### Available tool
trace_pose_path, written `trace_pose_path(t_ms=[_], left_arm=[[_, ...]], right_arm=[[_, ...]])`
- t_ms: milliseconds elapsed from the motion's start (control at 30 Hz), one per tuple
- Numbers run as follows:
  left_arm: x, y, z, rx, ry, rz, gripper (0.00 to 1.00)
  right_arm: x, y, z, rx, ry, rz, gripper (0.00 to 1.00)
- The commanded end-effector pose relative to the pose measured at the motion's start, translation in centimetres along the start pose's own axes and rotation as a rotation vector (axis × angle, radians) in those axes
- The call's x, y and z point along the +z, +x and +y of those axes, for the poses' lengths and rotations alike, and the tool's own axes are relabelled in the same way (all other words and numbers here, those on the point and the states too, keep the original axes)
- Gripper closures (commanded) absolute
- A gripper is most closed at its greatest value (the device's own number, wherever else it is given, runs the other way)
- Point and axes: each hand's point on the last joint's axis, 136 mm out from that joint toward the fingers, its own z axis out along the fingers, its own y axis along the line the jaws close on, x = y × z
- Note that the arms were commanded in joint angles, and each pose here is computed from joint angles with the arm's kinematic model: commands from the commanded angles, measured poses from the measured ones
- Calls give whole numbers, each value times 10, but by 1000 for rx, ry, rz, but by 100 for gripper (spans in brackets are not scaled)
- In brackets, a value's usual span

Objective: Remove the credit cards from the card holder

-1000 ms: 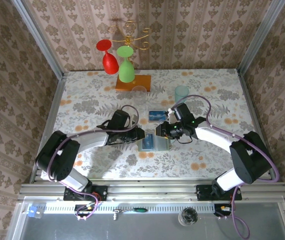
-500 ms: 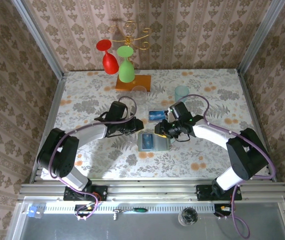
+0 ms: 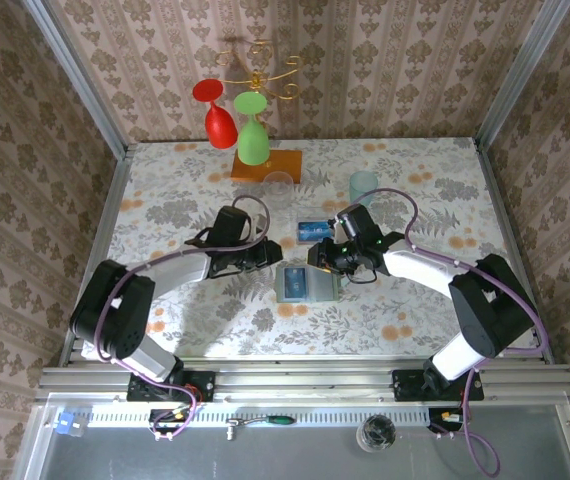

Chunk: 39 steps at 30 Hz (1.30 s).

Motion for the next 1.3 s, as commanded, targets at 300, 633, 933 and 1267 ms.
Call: trace_pose_path(t_ms=[300,633,933,1267], left_arm=[[9,28,-13,48,-38,40,84],[20,42,-1,27,-95,60,90],[30,49,10,6,-123,81,93],[31,52,17,11,-149,93,95]], right_arm=[[10,16,-1,-20,-28,69,69],[16,34,-7,-19,-38,118,70],[22,38,-7,-20,-54,132,70],[37,34,-2,-33,-75,151,70]])
